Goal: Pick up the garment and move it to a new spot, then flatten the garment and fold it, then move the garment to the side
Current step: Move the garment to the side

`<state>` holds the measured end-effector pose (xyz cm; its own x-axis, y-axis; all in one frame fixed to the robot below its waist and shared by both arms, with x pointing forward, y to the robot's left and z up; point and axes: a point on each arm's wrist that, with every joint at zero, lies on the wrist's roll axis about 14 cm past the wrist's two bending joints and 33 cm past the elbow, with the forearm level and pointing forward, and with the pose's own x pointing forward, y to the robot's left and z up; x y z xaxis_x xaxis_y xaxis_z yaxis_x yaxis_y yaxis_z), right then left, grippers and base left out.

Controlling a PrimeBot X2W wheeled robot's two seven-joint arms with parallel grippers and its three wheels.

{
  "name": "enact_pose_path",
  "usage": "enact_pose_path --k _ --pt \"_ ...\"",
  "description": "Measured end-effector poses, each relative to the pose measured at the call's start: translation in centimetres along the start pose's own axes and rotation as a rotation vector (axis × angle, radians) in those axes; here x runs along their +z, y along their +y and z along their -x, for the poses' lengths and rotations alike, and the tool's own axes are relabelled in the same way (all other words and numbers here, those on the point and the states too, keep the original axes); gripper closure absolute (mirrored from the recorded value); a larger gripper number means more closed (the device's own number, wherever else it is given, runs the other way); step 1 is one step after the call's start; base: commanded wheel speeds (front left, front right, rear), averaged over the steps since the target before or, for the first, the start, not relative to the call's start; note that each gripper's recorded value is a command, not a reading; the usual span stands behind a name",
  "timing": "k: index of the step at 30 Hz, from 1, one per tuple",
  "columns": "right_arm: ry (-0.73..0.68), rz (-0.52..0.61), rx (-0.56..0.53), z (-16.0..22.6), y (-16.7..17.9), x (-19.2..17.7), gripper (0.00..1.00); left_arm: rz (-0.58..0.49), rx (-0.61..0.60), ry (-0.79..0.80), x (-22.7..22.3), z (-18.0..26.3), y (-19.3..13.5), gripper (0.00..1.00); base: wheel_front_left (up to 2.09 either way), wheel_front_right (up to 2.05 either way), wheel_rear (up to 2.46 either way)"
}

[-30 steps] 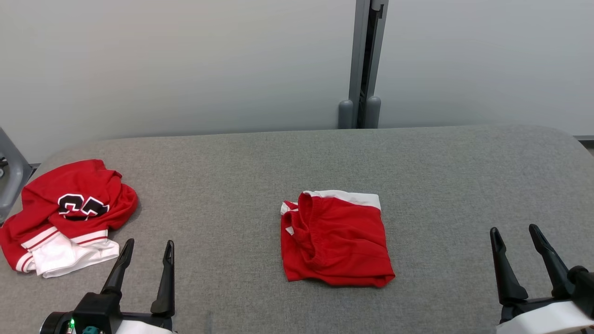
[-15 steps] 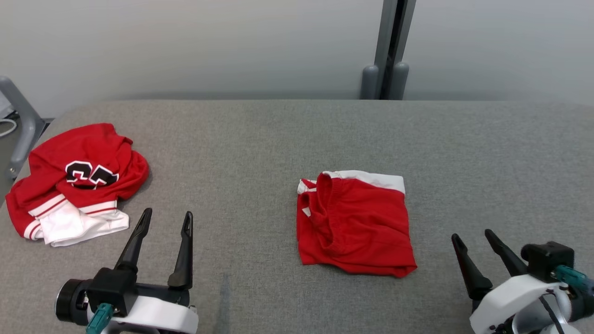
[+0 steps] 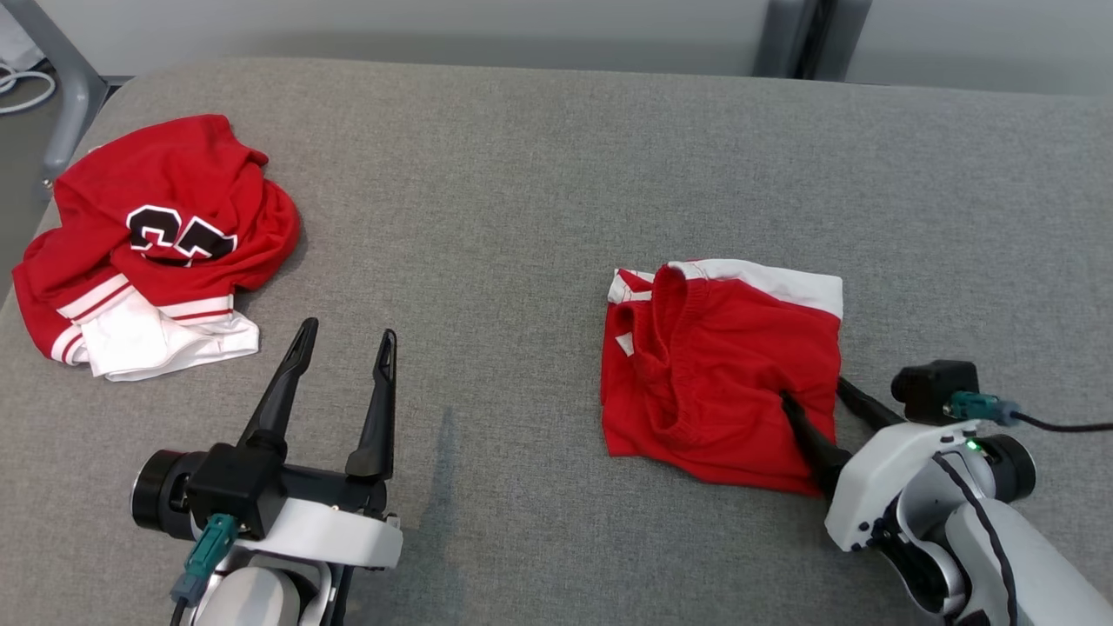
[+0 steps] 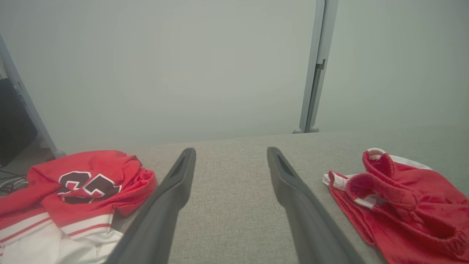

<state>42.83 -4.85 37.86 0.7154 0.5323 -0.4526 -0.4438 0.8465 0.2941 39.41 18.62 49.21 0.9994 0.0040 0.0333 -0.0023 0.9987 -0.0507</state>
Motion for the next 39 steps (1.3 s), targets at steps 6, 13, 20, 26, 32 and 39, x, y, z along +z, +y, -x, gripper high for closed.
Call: enact_pose_path --k 6,13,20,26,32,39 --pt "0.081 -0.021 0.058 -1.1 1.3 -0.7 0.55 -0.001 0.002 0.01 -0.4 -0.3 0.1 0.0 0.0 0.0 0.0" --pt "0.088 0.0 0.075 -0.9 1.7 -0.6 1.0 -0.001 -0.008 0.011 -0.6 -0.7 -0.3 0.0 0.0 0.0 0.0" --pt "0.069 0.083 0.05 0.8 0.6 -0.1 1.0 0.002 -0.06 -0.011 -0.2 -1.7 -1.9 0.0 0.0 0.0 0.0" --pt "0.069 0.108 -0.034 3.8 -2.2 -0.4 1.0 0.01 -0.159 -0.037 0.1 -3.1 -4.9 0.0 0.0 0.0 0.0" --pt "0.068 0.086 -0.156 7.5 -5.8 -1.1 1.0 0.024 -0.286 -0.046 -0.4 -4.8 -9.1 0.0 0.0 0.0 0.0" --pt "0.045 0.056 -0.324 12.1 -10.2 -1.7 1.0 0.046 -0.463 -0.031 -1.4 -6.5 -14.9 0.0 0.0 0.0 0.0"
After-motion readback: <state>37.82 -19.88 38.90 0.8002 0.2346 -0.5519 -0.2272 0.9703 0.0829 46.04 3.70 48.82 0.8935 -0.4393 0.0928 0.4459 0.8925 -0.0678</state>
